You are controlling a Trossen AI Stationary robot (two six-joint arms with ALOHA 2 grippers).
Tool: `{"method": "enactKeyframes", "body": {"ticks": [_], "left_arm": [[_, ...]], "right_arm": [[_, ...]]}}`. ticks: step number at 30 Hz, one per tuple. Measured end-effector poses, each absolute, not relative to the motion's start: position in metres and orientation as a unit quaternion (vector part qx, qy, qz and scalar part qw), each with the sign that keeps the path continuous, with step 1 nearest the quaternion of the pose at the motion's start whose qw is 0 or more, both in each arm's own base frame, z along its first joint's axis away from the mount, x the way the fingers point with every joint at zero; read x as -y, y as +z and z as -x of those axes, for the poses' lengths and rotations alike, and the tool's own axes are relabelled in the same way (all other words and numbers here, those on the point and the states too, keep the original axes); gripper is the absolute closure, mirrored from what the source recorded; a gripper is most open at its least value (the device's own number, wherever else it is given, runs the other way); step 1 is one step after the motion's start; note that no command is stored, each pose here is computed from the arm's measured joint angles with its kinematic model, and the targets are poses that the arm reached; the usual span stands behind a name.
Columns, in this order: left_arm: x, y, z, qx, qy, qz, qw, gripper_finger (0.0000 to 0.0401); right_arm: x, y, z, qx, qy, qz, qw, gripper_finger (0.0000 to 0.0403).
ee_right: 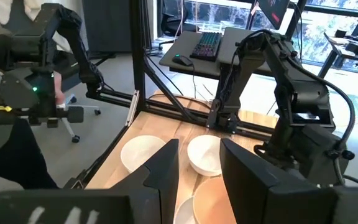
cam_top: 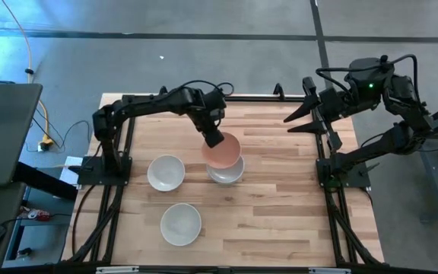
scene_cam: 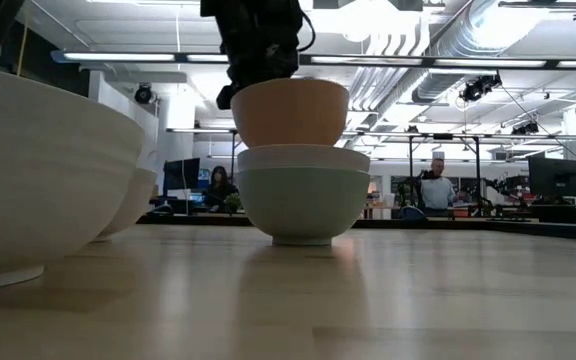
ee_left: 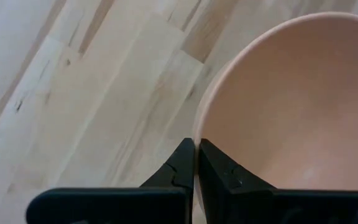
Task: Nest bowls inside each other
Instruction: Stack the light orange bowl on the white bowl
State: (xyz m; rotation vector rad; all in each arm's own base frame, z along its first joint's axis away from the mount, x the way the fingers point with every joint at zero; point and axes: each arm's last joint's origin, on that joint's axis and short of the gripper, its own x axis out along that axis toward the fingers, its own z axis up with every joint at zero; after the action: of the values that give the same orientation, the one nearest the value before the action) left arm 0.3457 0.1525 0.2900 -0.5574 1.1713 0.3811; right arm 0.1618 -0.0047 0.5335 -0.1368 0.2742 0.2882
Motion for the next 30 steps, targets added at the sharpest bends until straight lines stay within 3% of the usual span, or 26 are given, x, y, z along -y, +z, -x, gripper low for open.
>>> {"method": "enactKeyframes", "body": {"ticks": [15, 30], "left_arm": [[-0.128, 0.292, -0.361, -0.525, 0.150, 0.247, 0.801, 0.0401], [-0.117, 0.274, -0.374, -0.549, 0.147, 0.241, 0.787, 0.0401]], "right_arm": [[0.005, 0.534, -0.162, -0.133, 0.144, 0.078, 0.978, 0.0292], [0.005, 0.535, -0.162, -0.126, 0.143, 0.075, 0.979, 0.0292]]}}
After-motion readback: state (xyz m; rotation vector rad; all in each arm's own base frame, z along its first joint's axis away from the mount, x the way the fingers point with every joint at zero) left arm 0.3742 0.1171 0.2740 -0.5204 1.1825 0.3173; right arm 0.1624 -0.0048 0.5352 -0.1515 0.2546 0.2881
